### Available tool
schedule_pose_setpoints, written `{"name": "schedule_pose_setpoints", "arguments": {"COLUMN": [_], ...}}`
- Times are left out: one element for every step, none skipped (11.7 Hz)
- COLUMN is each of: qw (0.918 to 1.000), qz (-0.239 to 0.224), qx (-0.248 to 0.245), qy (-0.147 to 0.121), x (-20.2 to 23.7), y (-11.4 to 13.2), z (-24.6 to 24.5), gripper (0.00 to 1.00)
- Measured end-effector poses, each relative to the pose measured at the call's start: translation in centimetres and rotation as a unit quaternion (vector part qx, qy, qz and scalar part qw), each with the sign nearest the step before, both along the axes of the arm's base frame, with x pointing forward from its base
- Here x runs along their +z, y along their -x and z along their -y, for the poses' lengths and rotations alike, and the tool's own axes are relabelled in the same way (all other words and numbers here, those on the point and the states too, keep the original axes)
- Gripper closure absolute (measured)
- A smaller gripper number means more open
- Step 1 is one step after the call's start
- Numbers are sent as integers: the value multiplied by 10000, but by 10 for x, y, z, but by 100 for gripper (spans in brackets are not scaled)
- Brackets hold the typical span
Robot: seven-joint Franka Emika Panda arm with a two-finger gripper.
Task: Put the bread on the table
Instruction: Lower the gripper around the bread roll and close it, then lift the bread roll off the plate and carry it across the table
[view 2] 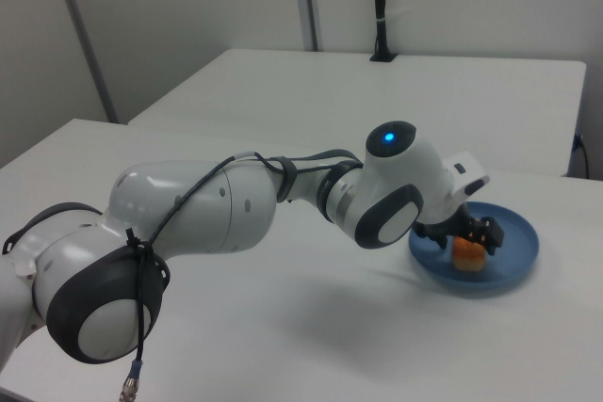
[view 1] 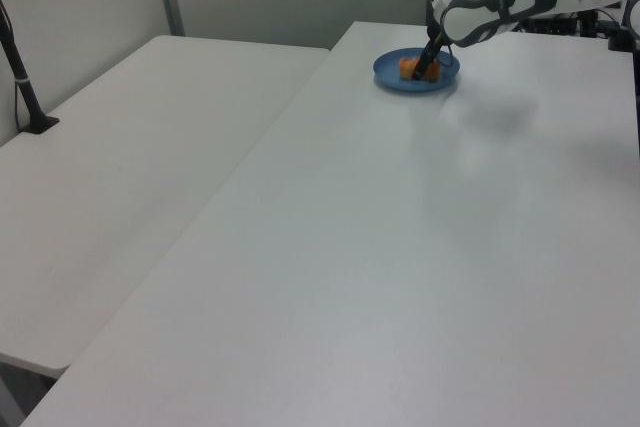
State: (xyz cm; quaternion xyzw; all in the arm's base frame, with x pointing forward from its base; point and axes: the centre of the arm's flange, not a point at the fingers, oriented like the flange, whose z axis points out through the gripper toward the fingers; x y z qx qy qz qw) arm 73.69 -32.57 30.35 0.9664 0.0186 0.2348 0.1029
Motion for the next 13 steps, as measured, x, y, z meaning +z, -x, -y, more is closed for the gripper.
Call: {"name": "schedule_pose_setpoints", "arguments": {"qw": [10000, 10000, 10000, 10000, 10000, 10000, 10000, 10000, 10000, 10000, 10000, 9999, 9998], "qz": [-11, -16, -14, -9, -6, -4, -3, -3, 2, 21, 59, 113, 179], "qx": [1, 2, 3, 8, 14, 20, 23, 23, 24, 26, 27, 27, 28], "qy": [-4, -7, -9, -11, -14, -16, -16, -16, -14, -6, 8, 30, 55], "x": [-2, -3, -3, -2, -2, -2, -2, -2, -1, 2, 9, 18, 30], "y": [0, 0, 0, 0, -1, -1, -2, -2, -2, -2, -2, -2, -2], "z": [0, 0, 0, -1, -2, -3, -3, -3, -3, -4, -4, -4, -4], "gripper": [12, 30, 35, 41, 46, 49, 50, 48, 49, 49, 49, 49, 49]}}
